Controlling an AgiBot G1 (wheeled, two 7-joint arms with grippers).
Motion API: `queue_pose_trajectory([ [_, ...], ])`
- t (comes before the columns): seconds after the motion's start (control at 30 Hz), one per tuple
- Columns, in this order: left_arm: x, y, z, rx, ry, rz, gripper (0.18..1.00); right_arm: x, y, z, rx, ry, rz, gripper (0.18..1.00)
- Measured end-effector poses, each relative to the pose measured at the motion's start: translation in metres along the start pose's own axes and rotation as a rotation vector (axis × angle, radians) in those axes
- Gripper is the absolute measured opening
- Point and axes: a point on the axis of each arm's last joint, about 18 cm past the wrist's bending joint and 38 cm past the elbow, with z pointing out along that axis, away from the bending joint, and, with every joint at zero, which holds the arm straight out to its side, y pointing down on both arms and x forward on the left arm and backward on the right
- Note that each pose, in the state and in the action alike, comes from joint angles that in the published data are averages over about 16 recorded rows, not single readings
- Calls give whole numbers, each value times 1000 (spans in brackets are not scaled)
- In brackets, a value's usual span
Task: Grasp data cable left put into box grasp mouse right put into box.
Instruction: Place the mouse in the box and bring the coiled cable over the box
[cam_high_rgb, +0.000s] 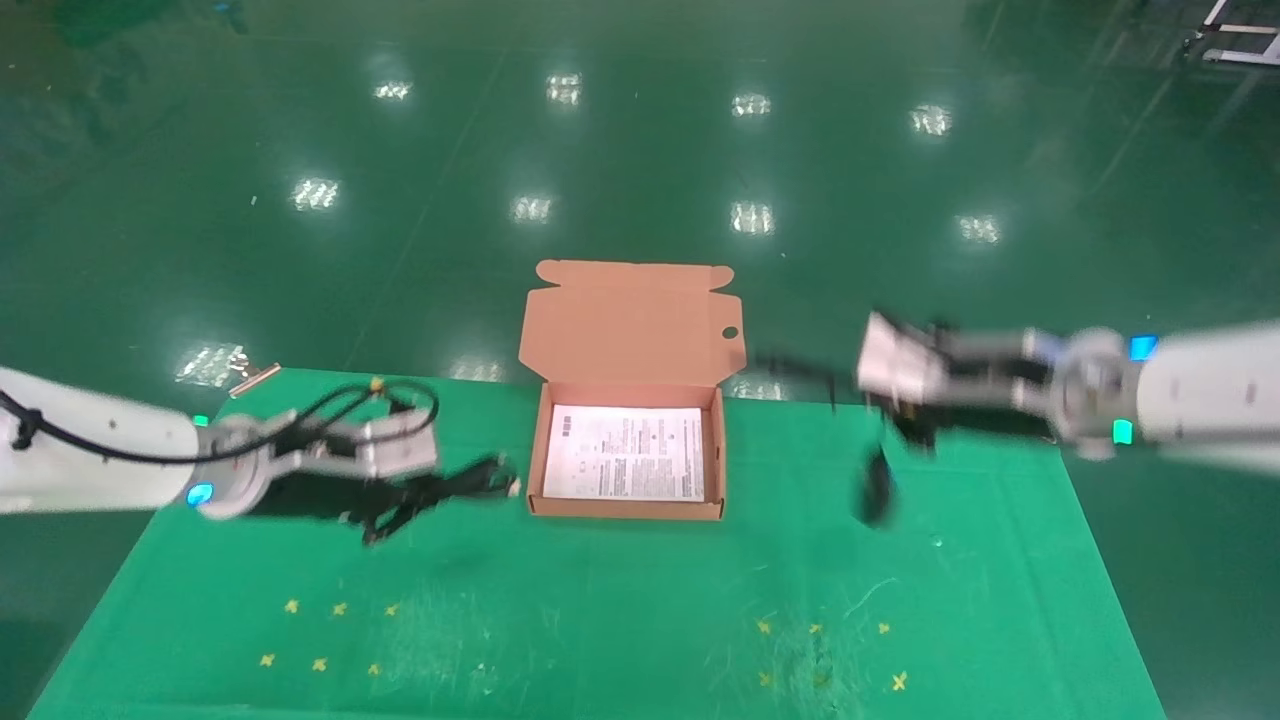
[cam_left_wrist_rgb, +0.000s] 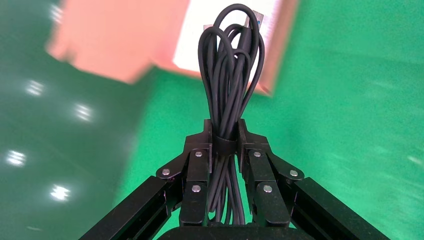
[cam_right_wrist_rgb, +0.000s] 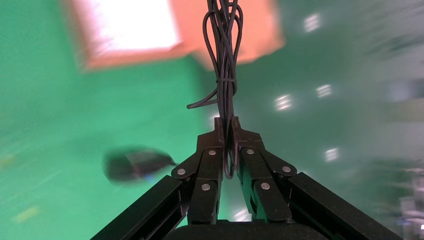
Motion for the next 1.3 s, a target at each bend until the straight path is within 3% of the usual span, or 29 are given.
queue_pose_trajectory([
  [0.27,-35,-53,-14,74,-168,122,272,64,-69,3,145,149,-44,201],
  [0.6,-70,-90,-27,108,-323,177,271,94,-121,17,265,201,-76,201],
  [0.93,-84,-93,-34,102,-388,174,270,98,-139,25,323,206,-87,201],
  [1.3,-83,-66,-35,36,-387,152,270,78,-130,48,294,167,-61,201],
])
